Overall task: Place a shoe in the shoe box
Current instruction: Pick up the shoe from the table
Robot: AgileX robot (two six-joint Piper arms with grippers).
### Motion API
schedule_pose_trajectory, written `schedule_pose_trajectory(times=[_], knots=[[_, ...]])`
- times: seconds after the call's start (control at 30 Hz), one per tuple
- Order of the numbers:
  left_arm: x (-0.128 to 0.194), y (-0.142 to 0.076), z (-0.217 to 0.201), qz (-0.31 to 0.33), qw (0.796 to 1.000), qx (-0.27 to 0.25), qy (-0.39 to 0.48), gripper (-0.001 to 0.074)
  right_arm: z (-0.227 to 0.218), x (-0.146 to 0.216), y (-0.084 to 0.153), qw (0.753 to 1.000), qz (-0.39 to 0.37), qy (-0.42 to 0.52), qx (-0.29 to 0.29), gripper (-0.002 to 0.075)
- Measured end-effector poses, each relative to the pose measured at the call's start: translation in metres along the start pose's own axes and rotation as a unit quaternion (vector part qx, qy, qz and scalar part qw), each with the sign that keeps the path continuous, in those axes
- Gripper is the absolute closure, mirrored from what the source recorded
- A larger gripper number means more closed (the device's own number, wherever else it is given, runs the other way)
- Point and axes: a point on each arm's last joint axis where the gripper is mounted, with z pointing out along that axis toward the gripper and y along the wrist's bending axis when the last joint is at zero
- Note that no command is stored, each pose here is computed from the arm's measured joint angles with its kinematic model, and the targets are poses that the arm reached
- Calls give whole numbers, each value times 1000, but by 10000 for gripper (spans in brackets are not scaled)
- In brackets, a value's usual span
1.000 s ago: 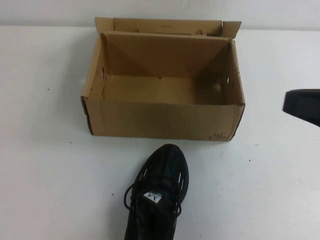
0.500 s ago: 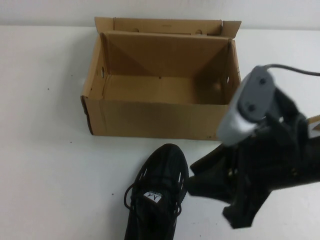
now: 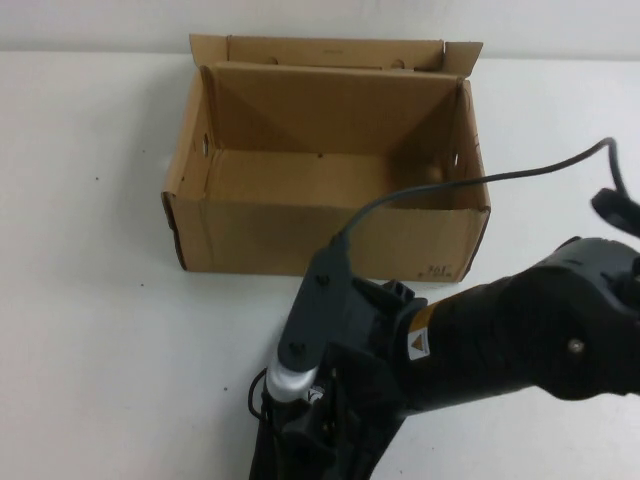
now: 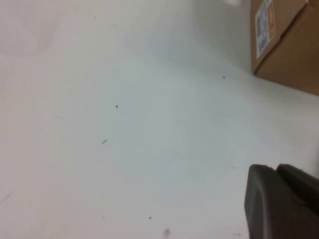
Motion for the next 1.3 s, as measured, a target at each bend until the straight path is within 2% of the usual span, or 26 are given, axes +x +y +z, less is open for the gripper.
schedule_pose_trajectory(times=[0.17,0.3,0.4,0.47,0.5,0.6,0.7,0.8,1.03,1.1,1.3], knots=[[2,1,0,0,1000,-4,12,738,25,4,-11,999,-26,18,28,291],[3,1,0,0,1000,-5,14,738,38,10,-18,995,-73,43,50,363],[3,1,0,0,1000,-5,16,738,44,13,-20,993,-89,57,55,471],[3,1,0,3,1000,-5,16,738,44,13,-20,993,-91,59,55,600],[3,1,0,8,1000,-5,16,738,44,13,-20,993,-90,60,54,640],[3,1,0,34,999,-5,17,738,44,13,-19,993,-87,59,52,711],[3,0,0,49,999,4,17,738,38,11,-18,994,-80,52,49,729],[4,-7,0,72,996,40,20,738,27,1,-15,996,-66,37,41,732],[0,-34,-7,120,975,188,-20,726,-9,-44,-9,999,-30,-25,7,733],[-2,-37,-8,113,971,207,-34,680,-18,-54,-8,999,-31,-33,-1,733],[-4,-40,-9,106,969,219,-46,454,-43,-77,-8,998,-52,-48,-4,734]])
